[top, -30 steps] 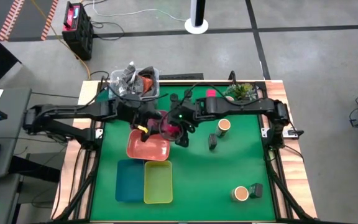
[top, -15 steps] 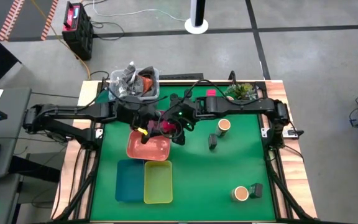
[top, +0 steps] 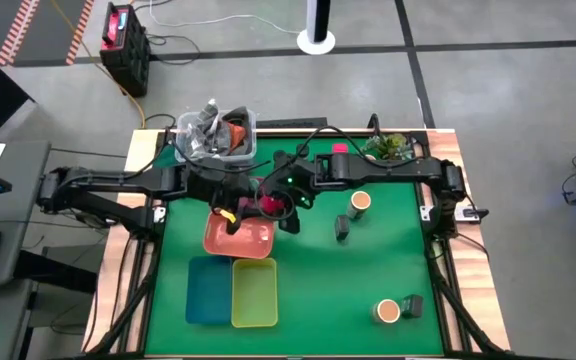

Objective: Sort spices by type
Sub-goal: Put the bottom red seasoning can into the orange bin

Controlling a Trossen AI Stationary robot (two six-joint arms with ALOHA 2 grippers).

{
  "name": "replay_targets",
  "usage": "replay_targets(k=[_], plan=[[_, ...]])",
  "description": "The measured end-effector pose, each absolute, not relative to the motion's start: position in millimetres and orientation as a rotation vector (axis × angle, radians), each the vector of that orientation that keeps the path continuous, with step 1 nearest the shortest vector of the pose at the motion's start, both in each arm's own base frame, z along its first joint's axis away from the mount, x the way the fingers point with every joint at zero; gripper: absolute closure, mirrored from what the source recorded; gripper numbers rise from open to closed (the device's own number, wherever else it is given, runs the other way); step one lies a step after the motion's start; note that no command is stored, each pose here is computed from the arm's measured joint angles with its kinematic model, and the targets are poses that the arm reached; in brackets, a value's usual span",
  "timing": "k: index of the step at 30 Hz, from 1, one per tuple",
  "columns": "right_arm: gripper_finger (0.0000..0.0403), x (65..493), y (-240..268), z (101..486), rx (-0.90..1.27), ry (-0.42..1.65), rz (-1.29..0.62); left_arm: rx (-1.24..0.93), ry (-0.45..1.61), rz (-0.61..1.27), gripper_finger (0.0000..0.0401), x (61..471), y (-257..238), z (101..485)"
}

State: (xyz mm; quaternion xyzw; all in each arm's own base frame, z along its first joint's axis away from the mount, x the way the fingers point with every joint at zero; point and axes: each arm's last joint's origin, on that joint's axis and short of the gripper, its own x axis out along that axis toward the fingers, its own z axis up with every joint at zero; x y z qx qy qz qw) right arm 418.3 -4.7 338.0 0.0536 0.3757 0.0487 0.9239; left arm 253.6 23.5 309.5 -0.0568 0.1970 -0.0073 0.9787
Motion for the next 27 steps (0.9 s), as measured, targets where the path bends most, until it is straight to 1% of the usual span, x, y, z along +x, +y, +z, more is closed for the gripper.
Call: replay_targets(k=[7, 9, 13, 18, 22, 24, 27], plan=[[0.0157, 419, -2, 339, 0.136, 0.761, 0.113, -0.126, 0.396, -0.045, 0.0211, 254, 23, 310], [0.0151, 419, -2, 339, 0.136, 0.755, 0.117, -0.122, 0.398, -0.049, 0.0214, 253, 23, 310], [0.0118, 419, -2, 339, 0.143, 0.756, 0.12, -0.121, 0.403, -0.053, 0.0217, 253, 23, 309], [0.0054, 418, -9, 339, 0.179, 0.77, 0.102, -0.165, 0.452, -0.014, 0.0217, 249, 23, 306], [0.0012, 410, -16, 351, 0.233, 0.751, 0.066, -0.204, 0.496, 0.027, 0.0217, 236, 20, 293], [0.0006, 404, -20, 360, 0.229, 0.736, 0.039, -0.221, 0.493, 0.057, 0.0217, 227, 18, 287], [0.0013, 393, -27, 370, 0.212, 0.737, -0.036, -0.244, 0.477, 0.105, 0.0217, 209, 14, 280]])
